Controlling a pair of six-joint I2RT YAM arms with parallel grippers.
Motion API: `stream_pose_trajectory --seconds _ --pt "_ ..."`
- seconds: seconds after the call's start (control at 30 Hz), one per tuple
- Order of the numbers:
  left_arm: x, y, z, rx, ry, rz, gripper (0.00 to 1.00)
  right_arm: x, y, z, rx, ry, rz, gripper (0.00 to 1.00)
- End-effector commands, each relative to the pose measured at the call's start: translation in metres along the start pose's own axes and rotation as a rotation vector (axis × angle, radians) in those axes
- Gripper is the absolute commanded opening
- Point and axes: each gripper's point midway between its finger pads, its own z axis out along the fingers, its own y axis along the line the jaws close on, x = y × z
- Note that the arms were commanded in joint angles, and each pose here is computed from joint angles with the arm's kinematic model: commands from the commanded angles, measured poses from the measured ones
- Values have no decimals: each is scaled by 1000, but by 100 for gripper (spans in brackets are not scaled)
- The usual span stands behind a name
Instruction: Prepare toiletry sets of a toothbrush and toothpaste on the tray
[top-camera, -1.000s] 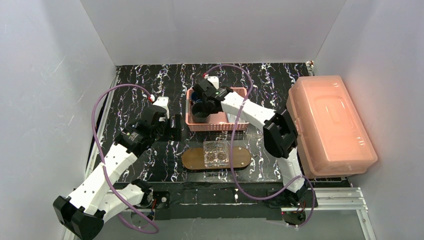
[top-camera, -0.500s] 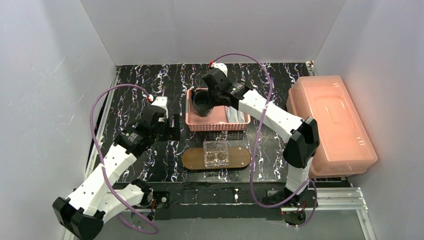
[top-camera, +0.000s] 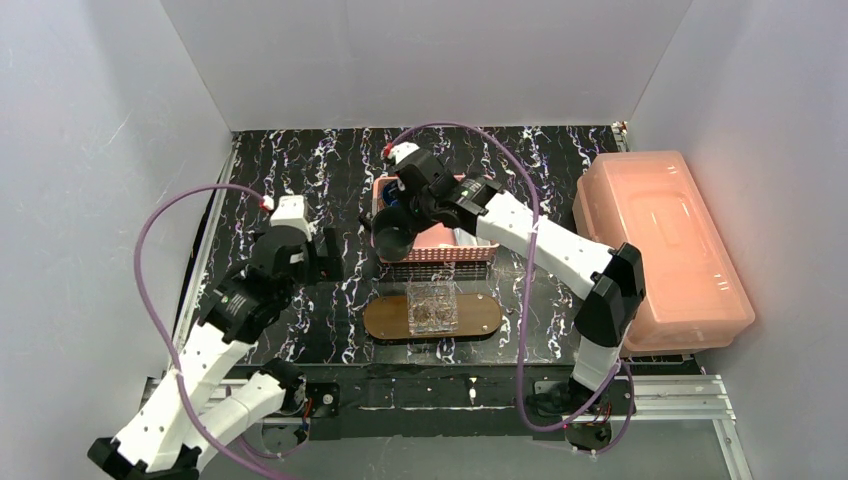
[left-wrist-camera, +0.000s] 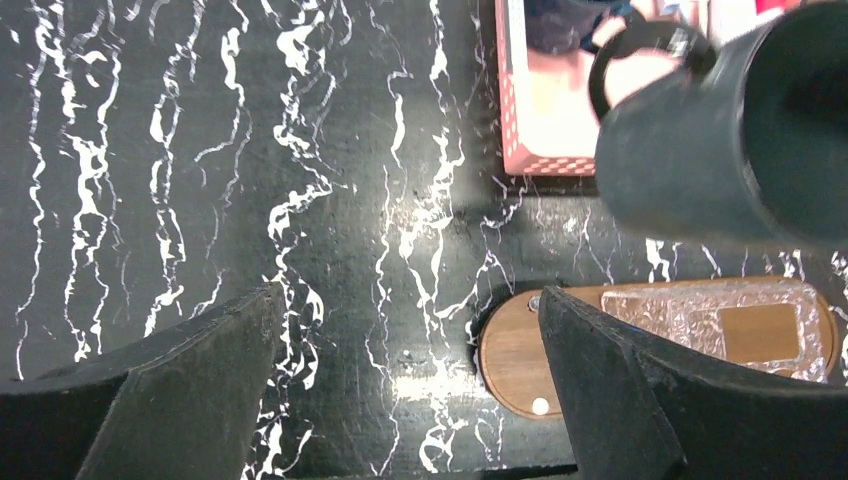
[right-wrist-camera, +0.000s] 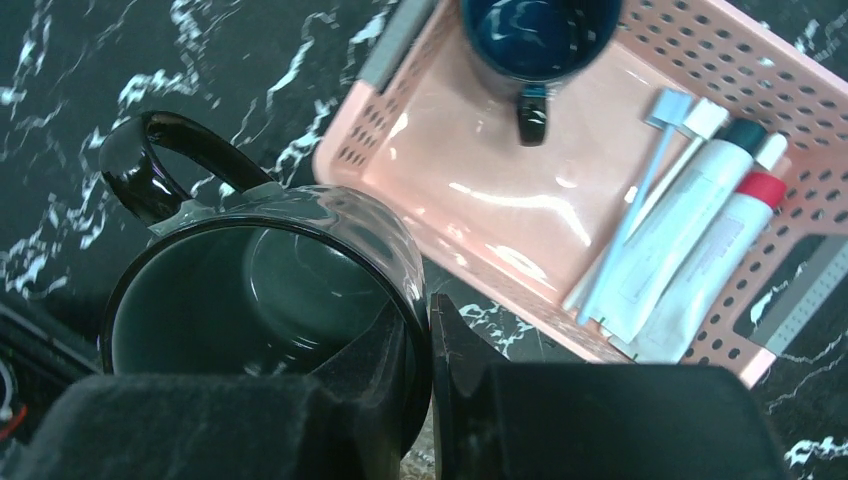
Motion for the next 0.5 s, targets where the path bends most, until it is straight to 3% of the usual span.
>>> stream_pose_trajectory --seconds 0.0,0.27,0.47 --pt "-14 23 -18 -69 -133 -62 99 -40 40 -40 -140 -161 -148 1" --pt "-28 45 -46 -88 -314 -160 99 -24 82 -31 -259 -112 -343 1" --pt "-30 47 -51 -74 -353 -179 100 -2 106 -19 -350 -25 -463 1"
